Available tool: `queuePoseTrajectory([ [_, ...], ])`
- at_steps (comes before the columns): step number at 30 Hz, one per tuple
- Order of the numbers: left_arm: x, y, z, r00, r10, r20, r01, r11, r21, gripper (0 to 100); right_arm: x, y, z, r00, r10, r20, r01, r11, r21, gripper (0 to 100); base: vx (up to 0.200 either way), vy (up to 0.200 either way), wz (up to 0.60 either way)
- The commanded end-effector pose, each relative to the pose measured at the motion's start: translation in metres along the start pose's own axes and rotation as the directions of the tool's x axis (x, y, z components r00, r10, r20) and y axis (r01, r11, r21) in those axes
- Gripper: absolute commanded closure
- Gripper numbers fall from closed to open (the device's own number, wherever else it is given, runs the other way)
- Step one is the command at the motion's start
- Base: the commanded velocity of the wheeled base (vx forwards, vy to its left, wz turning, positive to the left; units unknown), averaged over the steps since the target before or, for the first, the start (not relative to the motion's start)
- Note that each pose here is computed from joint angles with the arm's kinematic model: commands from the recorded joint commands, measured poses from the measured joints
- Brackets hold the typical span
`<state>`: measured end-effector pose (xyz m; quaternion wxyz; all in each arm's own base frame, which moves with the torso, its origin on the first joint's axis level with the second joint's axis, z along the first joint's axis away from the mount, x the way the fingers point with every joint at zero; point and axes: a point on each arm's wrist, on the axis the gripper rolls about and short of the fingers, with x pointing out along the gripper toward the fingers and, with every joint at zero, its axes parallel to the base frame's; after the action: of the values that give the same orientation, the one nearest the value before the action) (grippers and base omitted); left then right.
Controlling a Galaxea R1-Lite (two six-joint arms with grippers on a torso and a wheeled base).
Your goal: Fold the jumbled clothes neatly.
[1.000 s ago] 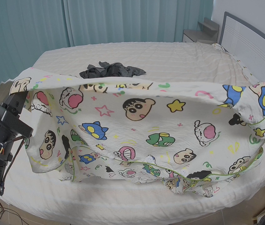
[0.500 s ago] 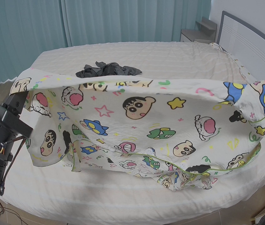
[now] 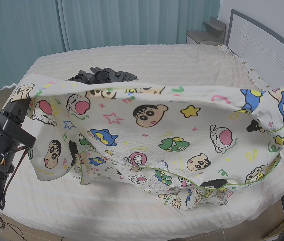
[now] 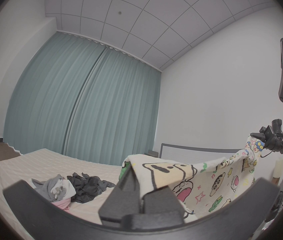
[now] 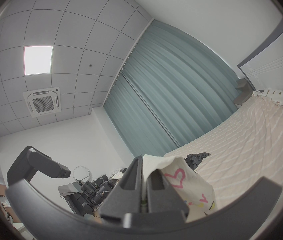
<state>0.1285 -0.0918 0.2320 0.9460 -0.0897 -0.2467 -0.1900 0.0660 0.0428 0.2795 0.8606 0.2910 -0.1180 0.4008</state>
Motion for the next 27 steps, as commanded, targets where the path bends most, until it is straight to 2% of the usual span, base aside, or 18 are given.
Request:
queuePoseTrajectory([
  [1, -0.001, 0.0002, 0.0003, 1.0, 0.001, 0.01, -0.001, 1.0, -0.002, 100, 0.0002, -0.0003, -0.0006, 1.0, 0.0, -0.003, 0.0, 1.0, 0.001, 100, 0.0, -0.2, 0.0],
  [27, -0.001, 0.0002, 0.0003, 1.0, 0.001, 0.01, -0.001, 1.0, -0.004, 100, 0.0008, -0.001, -0.0013, 1.0, -0.003, -0.006, 0.003, 1.0, 0.002, 100, 0.0, -0.2, 0.0],
])
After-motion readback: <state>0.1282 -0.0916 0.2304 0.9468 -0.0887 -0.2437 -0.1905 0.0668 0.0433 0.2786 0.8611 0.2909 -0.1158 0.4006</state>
